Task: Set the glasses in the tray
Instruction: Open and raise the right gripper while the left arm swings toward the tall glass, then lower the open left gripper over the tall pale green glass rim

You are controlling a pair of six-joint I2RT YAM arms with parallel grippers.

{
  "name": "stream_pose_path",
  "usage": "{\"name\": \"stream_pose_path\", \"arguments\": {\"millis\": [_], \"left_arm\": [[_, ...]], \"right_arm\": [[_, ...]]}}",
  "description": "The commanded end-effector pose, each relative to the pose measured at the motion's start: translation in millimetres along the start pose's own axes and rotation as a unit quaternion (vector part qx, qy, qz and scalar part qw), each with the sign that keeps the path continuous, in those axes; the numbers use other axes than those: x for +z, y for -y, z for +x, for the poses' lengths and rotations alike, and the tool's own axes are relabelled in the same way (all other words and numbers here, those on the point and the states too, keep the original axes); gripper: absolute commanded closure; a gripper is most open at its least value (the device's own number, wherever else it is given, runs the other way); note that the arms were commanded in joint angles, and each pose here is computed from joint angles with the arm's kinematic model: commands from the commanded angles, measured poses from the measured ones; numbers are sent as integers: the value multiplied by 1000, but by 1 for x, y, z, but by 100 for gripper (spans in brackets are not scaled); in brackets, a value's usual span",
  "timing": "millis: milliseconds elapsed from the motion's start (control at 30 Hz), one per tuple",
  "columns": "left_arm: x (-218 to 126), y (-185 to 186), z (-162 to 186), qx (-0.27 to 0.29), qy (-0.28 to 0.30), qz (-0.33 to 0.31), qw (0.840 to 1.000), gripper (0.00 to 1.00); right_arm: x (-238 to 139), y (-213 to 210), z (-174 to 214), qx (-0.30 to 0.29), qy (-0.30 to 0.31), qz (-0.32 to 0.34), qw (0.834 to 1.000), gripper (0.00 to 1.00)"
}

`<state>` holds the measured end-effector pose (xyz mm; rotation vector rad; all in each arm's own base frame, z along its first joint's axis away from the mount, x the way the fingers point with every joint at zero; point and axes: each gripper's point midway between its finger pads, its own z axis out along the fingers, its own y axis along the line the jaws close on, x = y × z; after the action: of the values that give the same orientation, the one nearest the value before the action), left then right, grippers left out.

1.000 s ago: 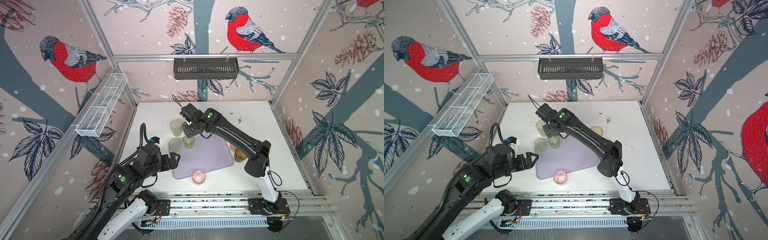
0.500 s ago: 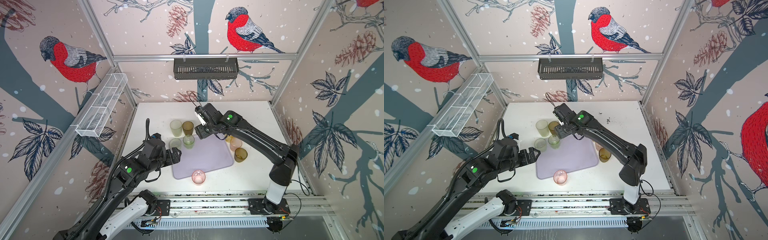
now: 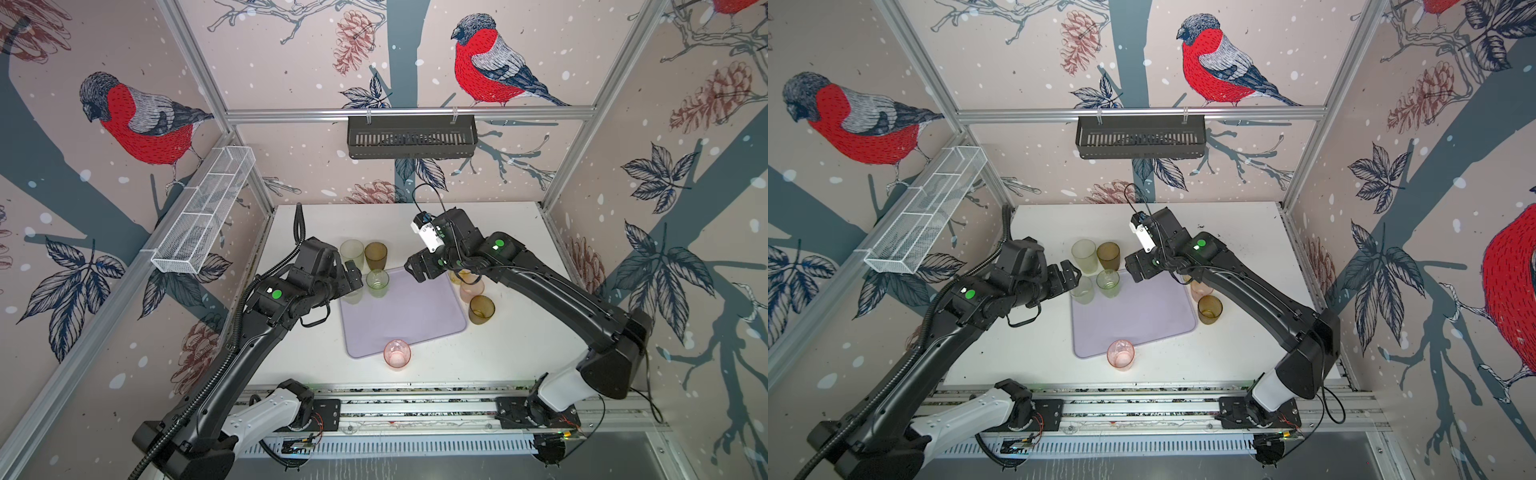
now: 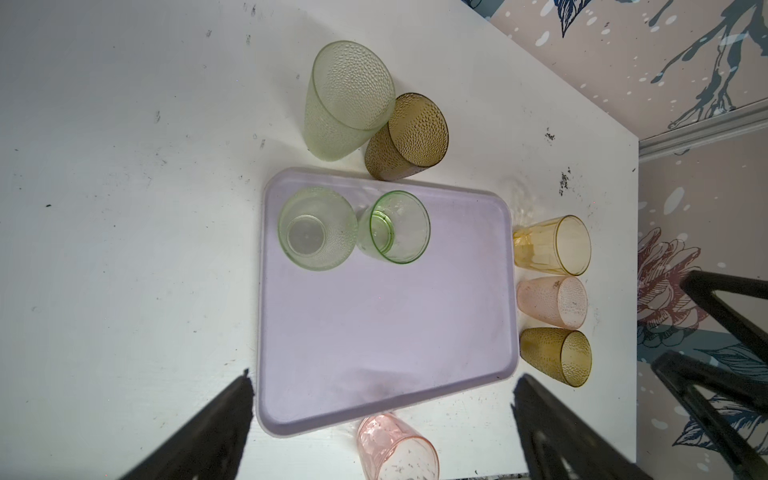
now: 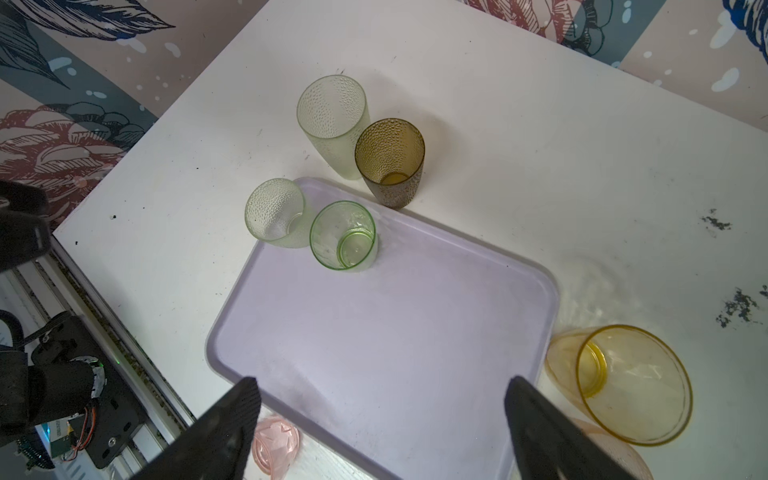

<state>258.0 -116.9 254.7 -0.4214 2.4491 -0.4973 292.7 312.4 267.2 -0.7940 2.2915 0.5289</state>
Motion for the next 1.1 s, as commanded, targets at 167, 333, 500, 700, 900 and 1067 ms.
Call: {"name": "stream_pose_path", "arguments": {"millis": [167,333,500,700,900,1067], "left_arm": [[23,-2,-26,16,-19,5,1000,3],[42,-12,-41,18,-33,-13,999,4],[58,-24,-55,21,-46,-37,998,8],[84,-37,-73,24,-58,-63,996,12],[113,-38,-85,21,-90,-84,992,17],[131,-32,-90,21,-109,-78,991,22]], "right_arm": [[-13,10,-4,-8,31,-13,999,0],[-17,15,-4,-20,38,-15,999,0],[-17,18,-13,-21,49,-17,998,0],[-20,17,-20,-13,65,-20,998,0],[-21,22,-9,-13,62,-12,998,0],[-19,22,-10,-13,64,-14,998,0]]}}
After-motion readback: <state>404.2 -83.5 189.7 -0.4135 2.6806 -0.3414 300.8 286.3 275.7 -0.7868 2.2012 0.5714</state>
